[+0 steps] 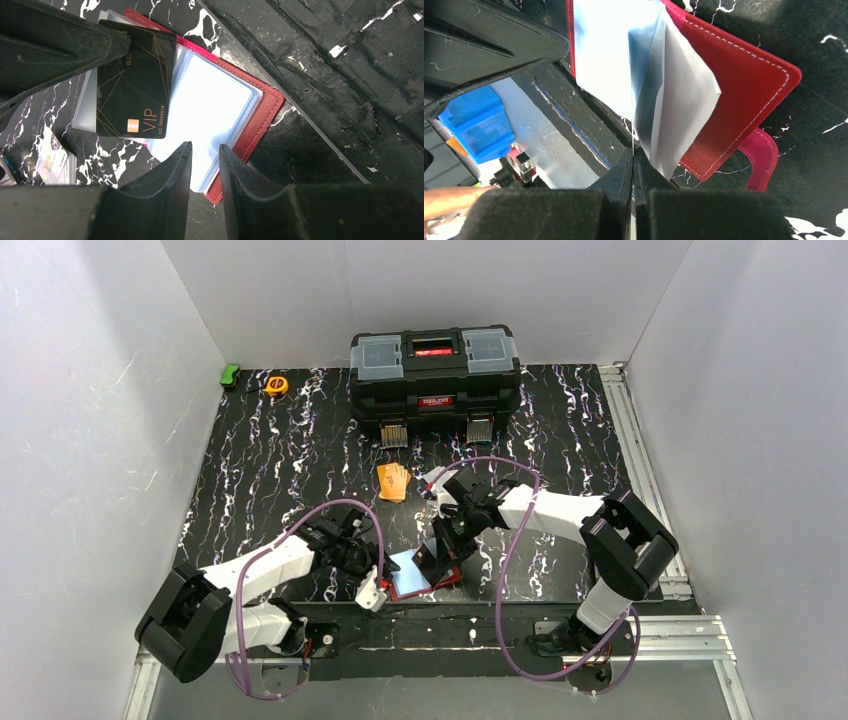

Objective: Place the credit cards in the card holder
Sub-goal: Insert the credit card into the card holder.

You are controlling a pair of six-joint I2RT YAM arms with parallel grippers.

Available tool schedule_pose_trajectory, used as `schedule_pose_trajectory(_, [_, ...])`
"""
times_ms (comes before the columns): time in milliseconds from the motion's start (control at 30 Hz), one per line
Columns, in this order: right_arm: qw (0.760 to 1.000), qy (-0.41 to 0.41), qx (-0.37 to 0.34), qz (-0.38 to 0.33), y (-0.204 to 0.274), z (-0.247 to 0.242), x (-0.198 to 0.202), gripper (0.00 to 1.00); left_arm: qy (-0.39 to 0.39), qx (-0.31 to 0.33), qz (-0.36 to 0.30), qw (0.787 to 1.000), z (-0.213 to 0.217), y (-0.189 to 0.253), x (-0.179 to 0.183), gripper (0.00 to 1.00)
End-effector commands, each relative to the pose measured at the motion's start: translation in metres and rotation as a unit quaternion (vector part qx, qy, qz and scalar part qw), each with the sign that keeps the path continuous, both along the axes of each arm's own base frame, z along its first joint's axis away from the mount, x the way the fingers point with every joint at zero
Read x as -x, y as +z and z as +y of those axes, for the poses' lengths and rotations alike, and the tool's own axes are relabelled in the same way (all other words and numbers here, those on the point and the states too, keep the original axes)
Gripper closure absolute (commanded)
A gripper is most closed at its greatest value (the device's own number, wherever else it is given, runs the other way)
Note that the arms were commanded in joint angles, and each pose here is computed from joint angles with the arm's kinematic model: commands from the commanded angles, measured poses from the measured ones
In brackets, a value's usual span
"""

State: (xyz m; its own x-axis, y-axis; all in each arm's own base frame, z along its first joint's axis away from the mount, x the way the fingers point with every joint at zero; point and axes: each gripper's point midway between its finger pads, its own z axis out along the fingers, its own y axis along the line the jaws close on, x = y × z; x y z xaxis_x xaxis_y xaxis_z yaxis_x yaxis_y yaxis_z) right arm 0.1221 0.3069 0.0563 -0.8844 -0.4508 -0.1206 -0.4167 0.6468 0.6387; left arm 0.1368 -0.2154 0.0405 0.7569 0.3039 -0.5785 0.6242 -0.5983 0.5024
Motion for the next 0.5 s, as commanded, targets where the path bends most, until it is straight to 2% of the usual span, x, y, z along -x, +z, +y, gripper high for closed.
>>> schedule_pose_trajectory(0, [1.000,0.000,-0.008,0.003,0.0063,-0.0003,-0.0020,0.99,-0.022,0.003,0.008,1.000,0.0001,-0.0058,0.0109,0.75])
schedule_pose_trajectory(467, [1.000,-0.002,-0.016,0.016,0.0045,-0.0067,0.0030,0.99,-0.028,-0.008,-0.001,1.000,0.0053,-0.0126,0.0154,0.85])
